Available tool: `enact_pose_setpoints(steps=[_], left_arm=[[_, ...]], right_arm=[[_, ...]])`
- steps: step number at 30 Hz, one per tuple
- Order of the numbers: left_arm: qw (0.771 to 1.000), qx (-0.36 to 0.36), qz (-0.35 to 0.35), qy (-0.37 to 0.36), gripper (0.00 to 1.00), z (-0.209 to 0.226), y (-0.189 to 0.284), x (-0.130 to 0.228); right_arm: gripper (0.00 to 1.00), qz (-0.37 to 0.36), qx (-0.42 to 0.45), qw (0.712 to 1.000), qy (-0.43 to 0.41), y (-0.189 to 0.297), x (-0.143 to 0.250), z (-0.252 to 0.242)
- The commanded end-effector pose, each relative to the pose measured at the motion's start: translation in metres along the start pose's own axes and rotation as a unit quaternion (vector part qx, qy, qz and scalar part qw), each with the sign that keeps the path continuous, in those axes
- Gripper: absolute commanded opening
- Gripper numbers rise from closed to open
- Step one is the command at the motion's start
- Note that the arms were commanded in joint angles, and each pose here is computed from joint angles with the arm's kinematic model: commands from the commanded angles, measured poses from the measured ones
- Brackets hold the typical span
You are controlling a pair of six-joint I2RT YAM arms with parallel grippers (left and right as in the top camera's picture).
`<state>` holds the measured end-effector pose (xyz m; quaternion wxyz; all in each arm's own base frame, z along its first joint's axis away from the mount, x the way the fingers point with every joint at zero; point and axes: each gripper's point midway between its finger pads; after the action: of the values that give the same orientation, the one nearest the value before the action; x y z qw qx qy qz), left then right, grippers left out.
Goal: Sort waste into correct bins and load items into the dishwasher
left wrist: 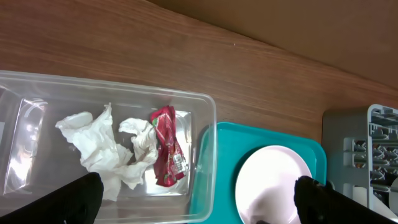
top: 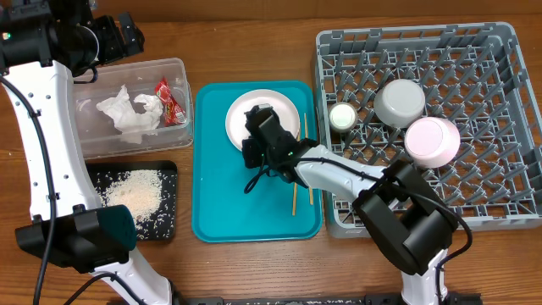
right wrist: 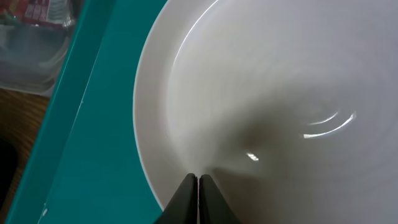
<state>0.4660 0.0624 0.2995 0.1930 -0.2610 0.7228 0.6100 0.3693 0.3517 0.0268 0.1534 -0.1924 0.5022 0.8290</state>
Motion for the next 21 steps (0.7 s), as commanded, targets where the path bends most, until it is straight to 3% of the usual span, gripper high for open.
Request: enact_pose_setpoints(steps=[1,17,21], left_arm=[[1.000,-0.002,-0.007,0.001,1.00,-0.002,0.004,-0.003],[1.000,-0.002,-0.007,0.001,1.00,-0.002,0.004,-0.003],[1.000,-0.002,-0.007,0.001,1.00,-0.002,0.004,-0.003]], right_arm=[[0.07,0.011,-0.014,1.000,0.015,-0.003,0.016,0.016],[0.11,0.040,-0.082,0.994,0.055,0.009,0.037,0.080],[0.16,0.049,-0.068,0.990,0.112,0.023,0.030,0.085]])
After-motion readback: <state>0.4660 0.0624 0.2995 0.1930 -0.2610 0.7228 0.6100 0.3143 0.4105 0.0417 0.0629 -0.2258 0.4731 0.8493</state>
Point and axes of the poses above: each gripper's point midway between its finger pads, its own y axis back along the fingers, its own z axis along the line the jaws close on, x = y × z, and after that the axes turned 11 degrees about -y, right-handed
